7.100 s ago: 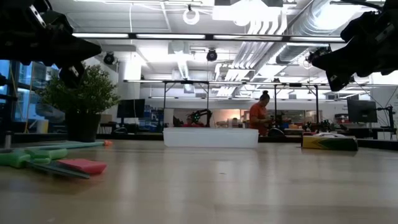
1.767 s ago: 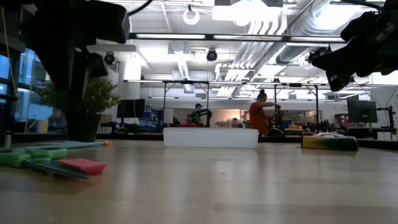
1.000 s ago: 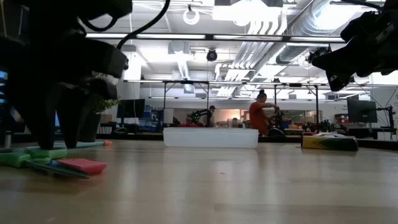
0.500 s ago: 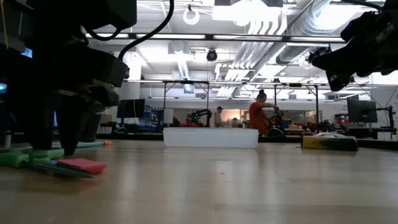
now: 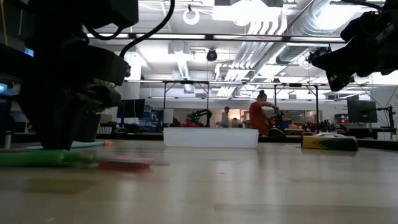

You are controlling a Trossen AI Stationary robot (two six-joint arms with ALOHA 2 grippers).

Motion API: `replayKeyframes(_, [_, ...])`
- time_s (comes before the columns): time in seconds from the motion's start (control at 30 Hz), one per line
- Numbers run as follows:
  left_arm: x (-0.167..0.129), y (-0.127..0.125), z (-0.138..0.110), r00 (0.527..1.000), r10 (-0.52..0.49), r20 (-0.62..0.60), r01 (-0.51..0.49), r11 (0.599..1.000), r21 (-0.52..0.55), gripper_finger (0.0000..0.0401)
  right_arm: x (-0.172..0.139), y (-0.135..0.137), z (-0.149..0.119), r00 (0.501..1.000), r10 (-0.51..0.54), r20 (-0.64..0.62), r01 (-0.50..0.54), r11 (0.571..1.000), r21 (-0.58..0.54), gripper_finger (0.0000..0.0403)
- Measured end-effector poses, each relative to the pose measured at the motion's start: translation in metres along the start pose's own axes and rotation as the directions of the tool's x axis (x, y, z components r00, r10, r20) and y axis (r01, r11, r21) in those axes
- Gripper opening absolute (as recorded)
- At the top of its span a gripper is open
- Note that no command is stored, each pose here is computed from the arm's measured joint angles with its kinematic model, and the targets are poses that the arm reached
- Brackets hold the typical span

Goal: Pack school essentials
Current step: Put the green scissors into the supply box

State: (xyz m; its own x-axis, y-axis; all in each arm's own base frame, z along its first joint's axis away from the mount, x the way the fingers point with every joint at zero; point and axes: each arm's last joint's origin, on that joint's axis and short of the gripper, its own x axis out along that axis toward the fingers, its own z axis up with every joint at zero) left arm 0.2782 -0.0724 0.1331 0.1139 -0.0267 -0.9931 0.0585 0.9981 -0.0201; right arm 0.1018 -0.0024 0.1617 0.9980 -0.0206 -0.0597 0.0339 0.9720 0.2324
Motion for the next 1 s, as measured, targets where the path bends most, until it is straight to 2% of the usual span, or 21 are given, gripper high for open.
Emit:
replayKeyframes(0.13, [-0.001,0.000,0.000,1.000,0.000,0.001,0.000,1.000,0.000,0.0008,0.000,0.000,0.000,1.000,0.000,0.000,0.000,1.000,0.000,0.0000])
replayKeyframes(0.63, [-0.005,0.004,-0.001,1.000,-0.018,0.016,0.018,1.000,0.005,0.0008,0.000,0.000,0.000,1.000,0.000,0.000,0.000,1.000,0.000,0.0000])
replayKeyframes(1.0, [-0.040,0.027,0.001,0.988,-0.019,0.153,0.028,0.998,-0.062,0.0007,0.000,0.000,0.000,1.000,0.000,0.000,0.000,1.000,0.000,0.0000])
